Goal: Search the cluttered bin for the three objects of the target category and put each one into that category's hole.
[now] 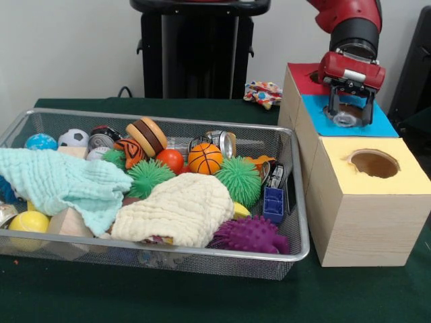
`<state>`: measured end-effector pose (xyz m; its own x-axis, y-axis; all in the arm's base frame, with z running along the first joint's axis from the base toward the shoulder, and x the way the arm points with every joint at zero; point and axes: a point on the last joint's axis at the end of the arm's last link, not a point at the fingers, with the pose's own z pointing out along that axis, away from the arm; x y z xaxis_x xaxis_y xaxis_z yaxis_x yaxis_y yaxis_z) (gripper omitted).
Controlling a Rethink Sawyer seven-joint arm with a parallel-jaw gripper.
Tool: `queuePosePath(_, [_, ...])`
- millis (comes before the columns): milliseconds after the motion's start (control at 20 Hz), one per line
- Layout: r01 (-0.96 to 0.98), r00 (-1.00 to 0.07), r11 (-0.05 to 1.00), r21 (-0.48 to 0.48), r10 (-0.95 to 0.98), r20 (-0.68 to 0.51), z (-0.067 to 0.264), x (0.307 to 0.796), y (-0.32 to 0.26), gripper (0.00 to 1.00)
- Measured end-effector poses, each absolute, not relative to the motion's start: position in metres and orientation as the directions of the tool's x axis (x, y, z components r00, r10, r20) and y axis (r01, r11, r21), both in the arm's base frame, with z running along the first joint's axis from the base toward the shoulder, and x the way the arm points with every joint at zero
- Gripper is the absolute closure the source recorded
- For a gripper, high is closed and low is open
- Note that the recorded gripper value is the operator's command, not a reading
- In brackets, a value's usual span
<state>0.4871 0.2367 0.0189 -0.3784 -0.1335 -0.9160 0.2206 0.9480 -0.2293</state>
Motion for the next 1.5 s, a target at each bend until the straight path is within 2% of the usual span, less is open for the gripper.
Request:
queuePosePath(1050, [0.217,-0.382,0.946,-0.241,-0.144,-0.913,0.019,0.490,0.228,0.00])
queuePosePath(1300, [0.190,-0.385,0.949,-0.252,-0.164,-0.908,0.032,0.497,0.218,0.00])
queuePosePath(1500, [0.136,-0.435,0.957,-0.258,-0.176,-0.883,0.043,0.509,0.191,0.00])
